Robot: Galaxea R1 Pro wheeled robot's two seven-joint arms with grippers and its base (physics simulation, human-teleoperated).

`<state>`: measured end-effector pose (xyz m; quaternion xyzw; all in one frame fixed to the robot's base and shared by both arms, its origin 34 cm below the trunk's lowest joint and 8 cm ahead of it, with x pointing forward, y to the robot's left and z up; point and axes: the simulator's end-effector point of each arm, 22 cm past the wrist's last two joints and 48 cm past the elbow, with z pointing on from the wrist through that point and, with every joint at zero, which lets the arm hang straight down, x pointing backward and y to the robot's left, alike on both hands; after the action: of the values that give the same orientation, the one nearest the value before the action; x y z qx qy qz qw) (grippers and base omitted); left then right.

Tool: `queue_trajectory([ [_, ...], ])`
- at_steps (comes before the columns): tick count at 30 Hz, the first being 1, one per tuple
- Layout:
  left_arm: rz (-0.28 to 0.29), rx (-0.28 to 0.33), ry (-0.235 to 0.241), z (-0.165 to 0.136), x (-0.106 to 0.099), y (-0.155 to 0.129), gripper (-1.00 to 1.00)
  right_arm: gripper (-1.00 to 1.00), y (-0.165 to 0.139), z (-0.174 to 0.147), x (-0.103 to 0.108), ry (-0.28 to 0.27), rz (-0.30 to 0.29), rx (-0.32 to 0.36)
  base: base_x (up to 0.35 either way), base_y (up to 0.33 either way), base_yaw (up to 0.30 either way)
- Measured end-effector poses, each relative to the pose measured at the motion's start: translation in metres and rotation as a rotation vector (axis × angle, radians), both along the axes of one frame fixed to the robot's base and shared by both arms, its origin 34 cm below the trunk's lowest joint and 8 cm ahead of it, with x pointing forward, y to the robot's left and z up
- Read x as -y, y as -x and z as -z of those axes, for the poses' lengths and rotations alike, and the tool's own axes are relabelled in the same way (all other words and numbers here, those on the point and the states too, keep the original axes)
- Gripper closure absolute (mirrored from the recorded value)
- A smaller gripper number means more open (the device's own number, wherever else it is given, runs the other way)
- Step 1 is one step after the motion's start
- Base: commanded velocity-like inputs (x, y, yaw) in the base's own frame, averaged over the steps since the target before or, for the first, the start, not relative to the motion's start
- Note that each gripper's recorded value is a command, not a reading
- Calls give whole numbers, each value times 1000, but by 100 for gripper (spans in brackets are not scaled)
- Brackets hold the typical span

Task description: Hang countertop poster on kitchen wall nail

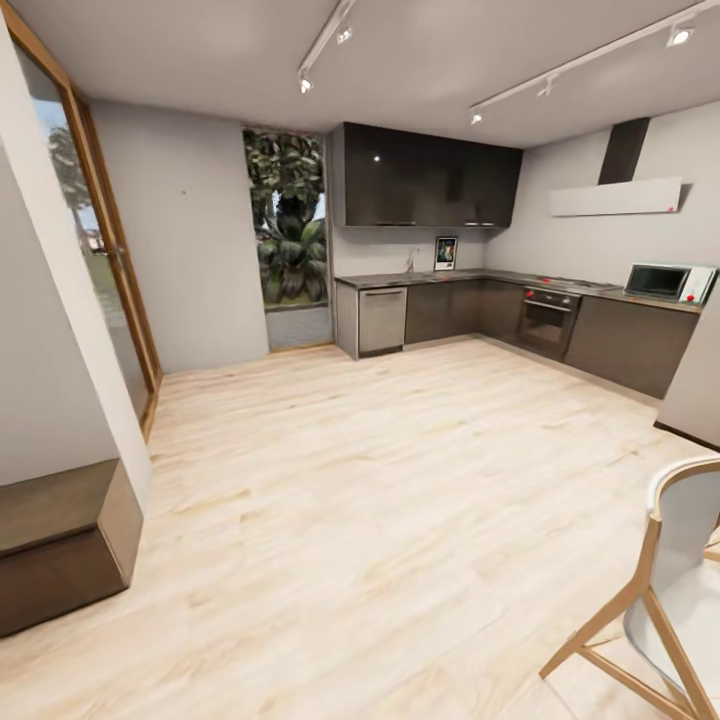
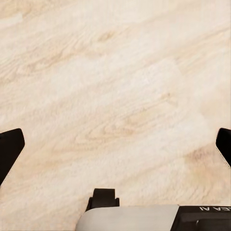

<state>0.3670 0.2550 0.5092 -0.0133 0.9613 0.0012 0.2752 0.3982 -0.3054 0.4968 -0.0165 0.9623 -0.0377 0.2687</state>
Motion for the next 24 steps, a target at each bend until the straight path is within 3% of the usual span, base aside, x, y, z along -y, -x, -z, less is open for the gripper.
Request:
queue_trajectory([
  [24,0,0,0,0,0,0,-100,-100,0,0,0,0,0,0,339,0,0],
])
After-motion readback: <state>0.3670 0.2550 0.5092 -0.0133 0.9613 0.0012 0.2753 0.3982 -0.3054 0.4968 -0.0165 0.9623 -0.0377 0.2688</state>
